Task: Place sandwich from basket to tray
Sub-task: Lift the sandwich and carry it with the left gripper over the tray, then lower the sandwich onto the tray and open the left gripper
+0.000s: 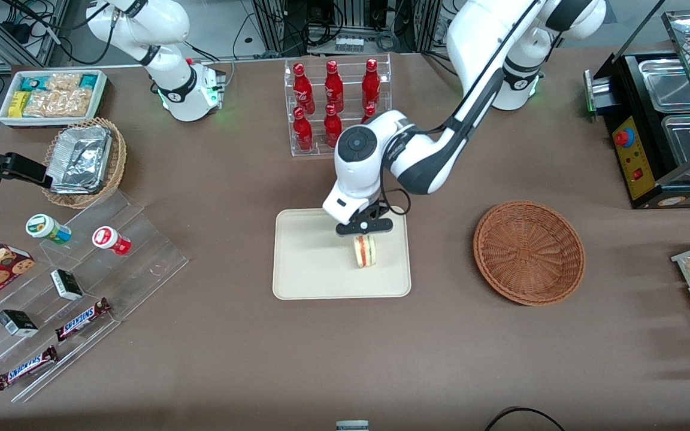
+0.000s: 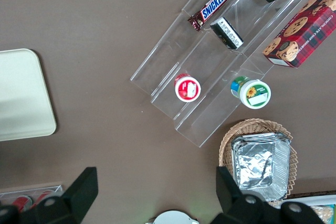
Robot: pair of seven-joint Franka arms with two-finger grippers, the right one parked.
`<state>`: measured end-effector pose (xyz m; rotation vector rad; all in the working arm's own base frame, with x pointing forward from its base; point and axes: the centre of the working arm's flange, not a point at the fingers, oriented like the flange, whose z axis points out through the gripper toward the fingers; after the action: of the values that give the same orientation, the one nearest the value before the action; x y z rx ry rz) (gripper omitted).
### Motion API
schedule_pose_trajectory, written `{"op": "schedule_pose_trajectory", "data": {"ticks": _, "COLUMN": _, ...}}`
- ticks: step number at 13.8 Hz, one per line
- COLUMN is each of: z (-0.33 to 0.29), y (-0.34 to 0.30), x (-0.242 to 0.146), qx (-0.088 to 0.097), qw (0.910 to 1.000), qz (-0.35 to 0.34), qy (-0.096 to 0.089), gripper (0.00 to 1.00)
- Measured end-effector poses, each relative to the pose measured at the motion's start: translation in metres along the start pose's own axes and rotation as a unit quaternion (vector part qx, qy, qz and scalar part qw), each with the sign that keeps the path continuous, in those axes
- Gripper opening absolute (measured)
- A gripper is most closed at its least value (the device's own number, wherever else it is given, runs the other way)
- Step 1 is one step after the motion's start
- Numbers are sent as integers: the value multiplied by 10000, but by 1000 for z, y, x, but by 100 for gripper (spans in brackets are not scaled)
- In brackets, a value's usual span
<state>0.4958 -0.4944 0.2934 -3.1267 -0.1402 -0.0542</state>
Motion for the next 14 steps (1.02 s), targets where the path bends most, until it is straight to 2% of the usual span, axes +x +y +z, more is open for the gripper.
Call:
{"op": "schedule_pose_trajectory", "data": {"ticks": 6, "z": 16, "y": 34, "x": -11, "qx": -142, "qw": 9997, "qz": 211, "qy": 46, "gripper": 15}}
{"op": "schedule_pose_trajectory", "data": {"ticks": 10, "z": 38, "y": 39, "x": 0, "qx": -86, "qw": 9995, "qz": 269, "qy": 116, "gripper": 15}}
{"op": "schedule_pose_trajectory", "data": {"ticks": 14, "z": 50, "y": 42, "x": 2, "qx": -144, "qw": 9990, "qz": 391, "qy": 130, "gripper": 15}}
